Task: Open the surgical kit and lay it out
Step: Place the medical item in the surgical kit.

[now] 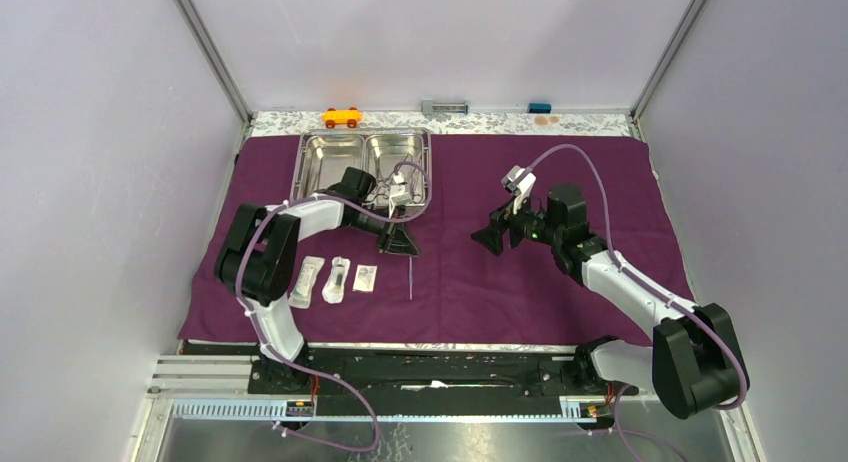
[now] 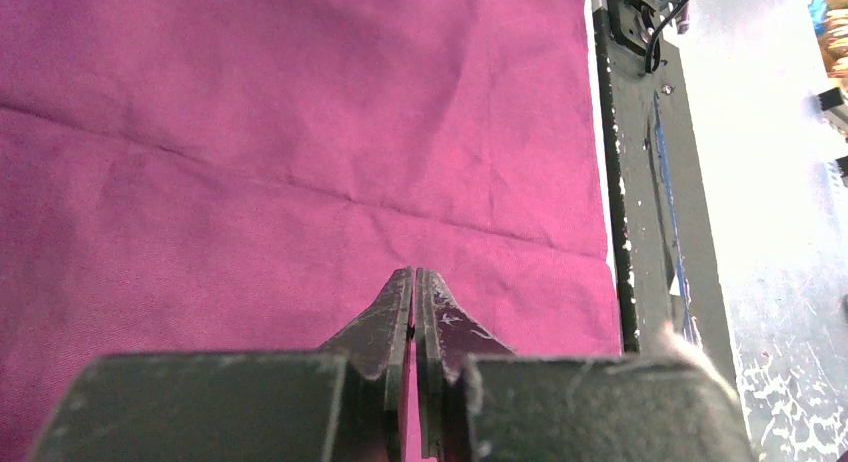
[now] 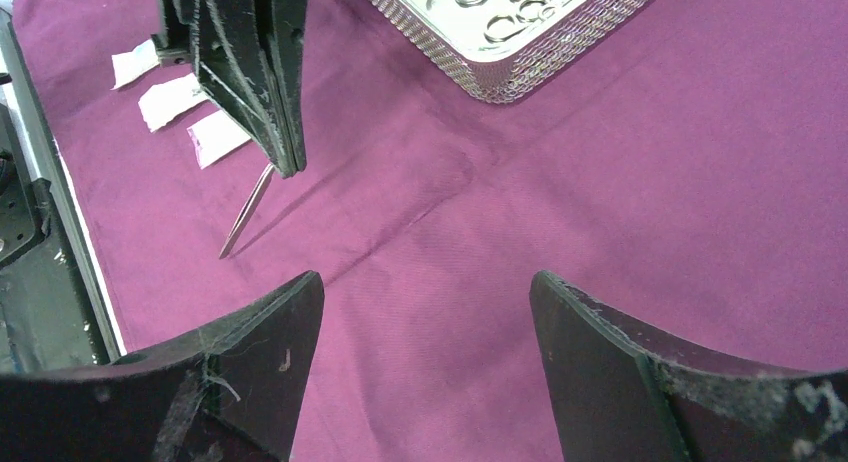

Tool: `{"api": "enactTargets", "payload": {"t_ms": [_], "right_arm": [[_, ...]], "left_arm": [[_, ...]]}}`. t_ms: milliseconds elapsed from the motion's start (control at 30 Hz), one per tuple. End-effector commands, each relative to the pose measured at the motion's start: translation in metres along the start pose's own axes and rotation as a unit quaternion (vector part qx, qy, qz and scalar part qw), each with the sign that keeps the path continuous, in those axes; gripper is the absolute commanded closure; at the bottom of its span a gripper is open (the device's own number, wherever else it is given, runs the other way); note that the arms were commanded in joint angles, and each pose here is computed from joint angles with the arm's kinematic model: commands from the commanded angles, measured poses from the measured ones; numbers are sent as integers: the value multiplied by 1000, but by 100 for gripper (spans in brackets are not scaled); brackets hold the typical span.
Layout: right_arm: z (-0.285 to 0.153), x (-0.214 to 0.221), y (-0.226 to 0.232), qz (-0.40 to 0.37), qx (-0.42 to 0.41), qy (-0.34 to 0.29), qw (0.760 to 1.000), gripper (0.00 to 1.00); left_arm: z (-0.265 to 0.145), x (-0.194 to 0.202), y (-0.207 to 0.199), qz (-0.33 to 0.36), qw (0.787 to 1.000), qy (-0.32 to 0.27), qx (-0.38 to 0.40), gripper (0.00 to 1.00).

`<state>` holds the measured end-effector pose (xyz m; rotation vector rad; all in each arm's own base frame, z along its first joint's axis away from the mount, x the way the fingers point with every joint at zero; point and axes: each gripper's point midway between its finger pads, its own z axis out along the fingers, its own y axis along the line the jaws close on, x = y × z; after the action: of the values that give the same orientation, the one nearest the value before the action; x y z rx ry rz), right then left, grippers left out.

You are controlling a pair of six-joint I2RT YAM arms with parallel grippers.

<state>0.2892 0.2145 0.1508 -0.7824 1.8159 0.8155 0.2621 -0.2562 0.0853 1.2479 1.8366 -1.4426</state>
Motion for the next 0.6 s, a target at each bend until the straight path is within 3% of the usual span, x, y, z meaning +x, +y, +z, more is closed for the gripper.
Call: {"api": "enactTargets", "payload": {"t_ms": [0,567], "right_arm": [[1,-3,-1,-13,-5,-5,1000,18],[4,3,-3,-12,-6,2,1000,19]], "left_arm": [[0,-10,1,39,998,-22,43,96],[-6,2,15,4,994,-42,101,91]]}}
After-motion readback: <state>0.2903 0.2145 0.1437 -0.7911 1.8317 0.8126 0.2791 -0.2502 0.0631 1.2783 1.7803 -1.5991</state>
